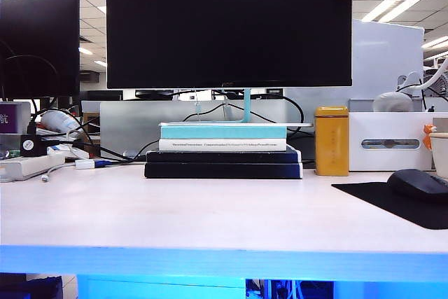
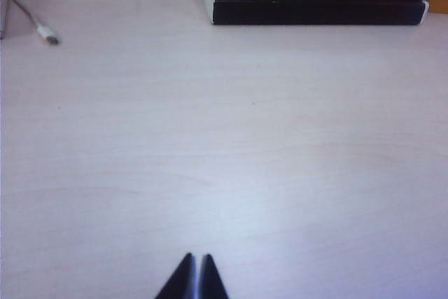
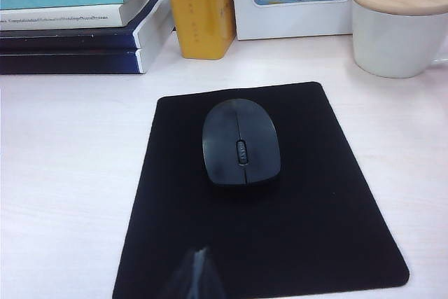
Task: Place the black mouse on the black mouse pad.
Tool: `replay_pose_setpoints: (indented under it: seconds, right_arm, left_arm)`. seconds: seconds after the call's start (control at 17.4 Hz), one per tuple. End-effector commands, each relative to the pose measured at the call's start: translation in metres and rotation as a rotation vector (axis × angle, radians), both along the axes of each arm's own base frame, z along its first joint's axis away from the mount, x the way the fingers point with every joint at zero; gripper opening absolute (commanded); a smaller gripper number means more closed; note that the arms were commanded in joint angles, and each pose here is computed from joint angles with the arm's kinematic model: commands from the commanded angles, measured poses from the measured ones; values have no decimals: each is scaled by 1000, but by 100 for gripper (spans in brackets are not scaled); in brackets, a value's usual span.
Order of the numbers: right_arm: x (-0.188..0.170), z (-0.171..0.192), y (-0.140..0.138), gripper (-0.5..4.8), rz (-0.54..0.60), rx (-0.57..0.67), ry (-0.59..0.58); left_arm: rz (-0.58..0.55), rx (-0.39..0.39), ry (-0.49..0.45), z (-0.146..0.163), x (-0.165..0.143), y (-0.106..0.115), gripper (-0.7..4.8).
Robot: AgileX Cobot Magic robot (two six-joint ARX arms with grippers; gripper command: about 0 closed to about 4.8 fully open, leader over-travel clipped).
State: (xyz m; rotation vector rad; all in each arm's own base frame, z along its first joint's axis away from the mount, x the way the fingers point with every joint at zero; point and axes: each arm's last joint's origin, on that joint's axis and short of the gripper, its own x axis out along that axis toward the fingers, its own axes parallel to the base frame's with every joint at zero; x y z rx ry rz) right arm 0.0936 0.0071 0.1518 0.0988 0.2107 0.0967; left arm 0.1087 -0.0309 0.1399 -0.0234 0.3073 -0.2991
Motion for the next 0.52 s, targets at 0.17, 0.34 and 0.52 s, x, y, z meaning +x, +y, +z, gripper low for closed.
replay_pose_setpoints:
  seconds: [0.17, 0.34, 0.52]
  right_arm:
    - [1, -2, -1, -1, -3, 5, -1]
    - [2, -2, -8, -1, -64, 6, -35]
    - [3, -3, -14, -1, -132, 4, -56]
  left_arm:
    - [8, -38, -94, 9, -7, 6, 26]
    - [102, -57, -198, 18, -10, 21, 26]
    - [265, -40, -254, 22, -12, 36, 26]
